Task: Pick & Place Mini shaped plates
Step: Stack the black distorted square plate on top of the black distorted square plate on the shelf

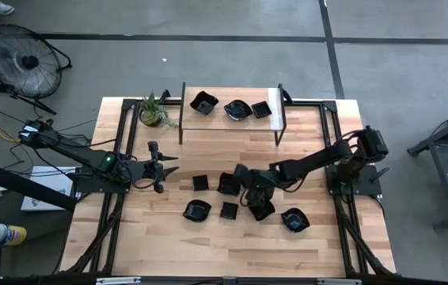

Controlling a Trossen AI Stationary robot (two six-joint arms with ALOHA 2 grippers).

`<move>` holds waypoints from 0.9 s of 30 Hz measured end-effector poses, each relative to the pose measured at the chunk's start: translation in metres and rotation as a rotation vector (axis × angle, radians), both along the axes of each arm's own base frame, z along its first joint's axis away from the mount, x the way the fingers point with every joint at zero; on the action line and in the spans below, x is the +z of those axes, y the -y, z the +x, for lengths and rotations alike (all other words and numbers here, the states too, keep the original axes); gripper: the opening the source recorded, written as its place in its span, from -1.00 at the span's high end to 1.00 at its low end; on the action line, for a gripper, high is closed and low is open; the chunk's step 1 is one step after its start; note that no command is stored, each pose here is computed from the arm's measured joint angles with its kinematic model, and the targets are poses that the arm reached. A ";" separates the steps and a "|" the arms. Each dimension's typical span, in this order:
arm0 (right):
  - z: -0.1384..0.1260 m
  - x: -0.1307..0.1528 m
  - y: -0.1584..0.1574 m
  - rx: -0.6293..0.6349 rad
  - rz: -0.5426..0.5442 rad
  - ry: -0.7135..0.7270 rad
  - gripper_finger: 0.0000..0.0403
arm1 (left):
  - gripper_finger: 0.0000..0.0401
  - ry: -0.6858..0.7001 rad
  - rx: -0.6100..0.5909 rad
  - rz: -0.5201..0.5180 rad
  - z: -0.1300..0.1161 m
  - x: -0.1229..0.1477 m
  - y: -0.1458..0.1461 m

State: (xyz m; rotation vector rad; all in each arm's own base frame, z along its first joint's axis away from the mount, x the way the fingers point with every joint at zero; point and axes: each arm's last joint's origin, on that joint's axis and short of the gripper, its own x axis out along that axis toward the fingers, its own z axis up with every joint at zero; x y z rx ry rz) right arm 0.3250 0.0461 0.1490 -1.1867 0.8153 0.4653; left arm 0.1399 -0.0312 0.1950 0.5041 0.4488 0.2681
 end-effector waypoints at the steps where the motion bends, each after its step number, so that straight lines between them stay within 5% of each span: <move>1: 0.000 0.000 0.002 -0.003 0.003 -0.002 0.30 | 0.24 0.000 0.000 0.000 0.000 0.000 0.000; 27: 0.007 -0.015 0.022 0.010 0.014 -0.033 0.49 | 0.24 -0.004 -0.015 -0.007 0.000 0.000 0.000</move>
